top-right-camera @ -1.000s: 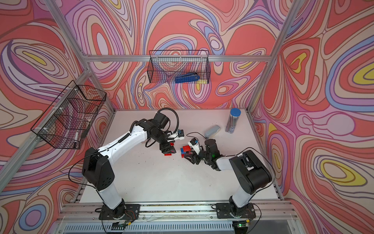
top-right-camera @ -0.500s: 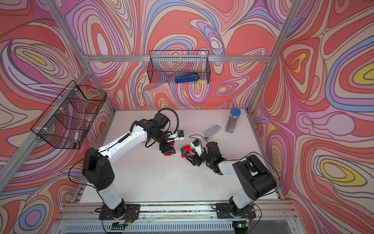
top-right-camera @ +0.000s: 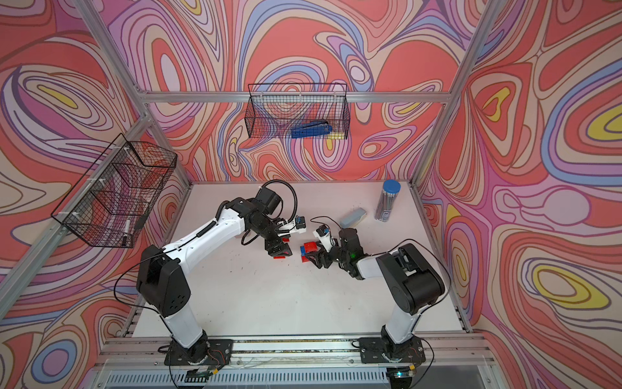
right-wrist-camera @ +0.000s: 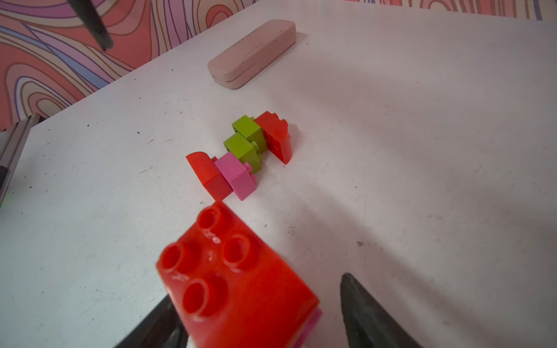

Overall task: Assemble the letter s with lego
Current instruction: Adjust the lego brick at the center of the board.

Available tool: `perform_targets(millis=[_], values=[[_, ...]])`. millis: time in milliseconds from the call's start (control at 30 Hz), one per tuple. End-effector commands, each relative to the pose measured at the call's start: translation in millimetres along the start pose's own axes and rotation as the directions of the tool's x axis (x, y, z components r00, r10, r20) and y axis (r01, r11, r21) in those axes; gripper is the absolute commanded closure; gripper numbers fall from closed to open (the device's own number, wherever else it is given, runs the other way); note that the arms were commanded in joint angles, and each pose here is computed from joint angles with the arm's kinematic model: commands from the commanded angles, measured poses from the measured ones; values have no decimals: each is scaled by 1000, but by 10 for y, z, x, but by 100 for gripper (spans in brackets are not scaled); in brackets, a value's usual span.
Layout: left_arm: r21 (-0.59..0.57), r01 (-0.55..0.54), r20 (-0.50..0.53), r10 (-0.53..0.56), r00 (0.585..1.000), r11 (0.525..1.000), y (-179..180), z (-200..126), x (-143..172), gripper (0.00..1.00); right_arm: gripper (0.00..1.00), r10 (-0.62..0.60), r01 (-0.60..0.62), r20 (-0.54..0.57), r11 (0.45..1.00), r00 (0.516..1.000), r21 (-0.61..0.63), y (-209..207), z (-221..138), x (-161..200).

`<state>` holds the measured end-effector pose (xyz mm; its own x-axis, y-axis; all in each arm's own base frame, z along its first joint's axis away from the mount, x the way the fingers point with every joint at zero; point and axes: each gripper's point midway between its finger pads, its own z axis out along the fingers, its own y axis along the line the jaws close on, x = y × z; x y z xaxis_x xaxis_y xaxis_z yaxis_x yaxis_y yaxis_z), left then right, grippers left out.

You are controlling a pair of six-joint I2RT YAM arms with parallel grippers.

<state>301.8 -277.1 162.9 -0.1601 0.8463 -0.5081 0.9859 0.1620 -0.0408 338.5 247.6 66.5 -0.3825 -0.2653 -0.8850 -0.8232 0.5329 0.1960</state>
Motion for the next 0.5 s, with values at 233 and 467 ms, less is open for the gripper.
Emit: perform_targets(millis=[233,467], values=[[40,-7,-18,8,1000,999,-54,-11,44,23,31,6,-16,-53,981,999,-193,186,142,143],[48,-1,-23,3,1000,999,-49,2,49,23,46,16,-24,-43,984,999,-176,212,78,152]])
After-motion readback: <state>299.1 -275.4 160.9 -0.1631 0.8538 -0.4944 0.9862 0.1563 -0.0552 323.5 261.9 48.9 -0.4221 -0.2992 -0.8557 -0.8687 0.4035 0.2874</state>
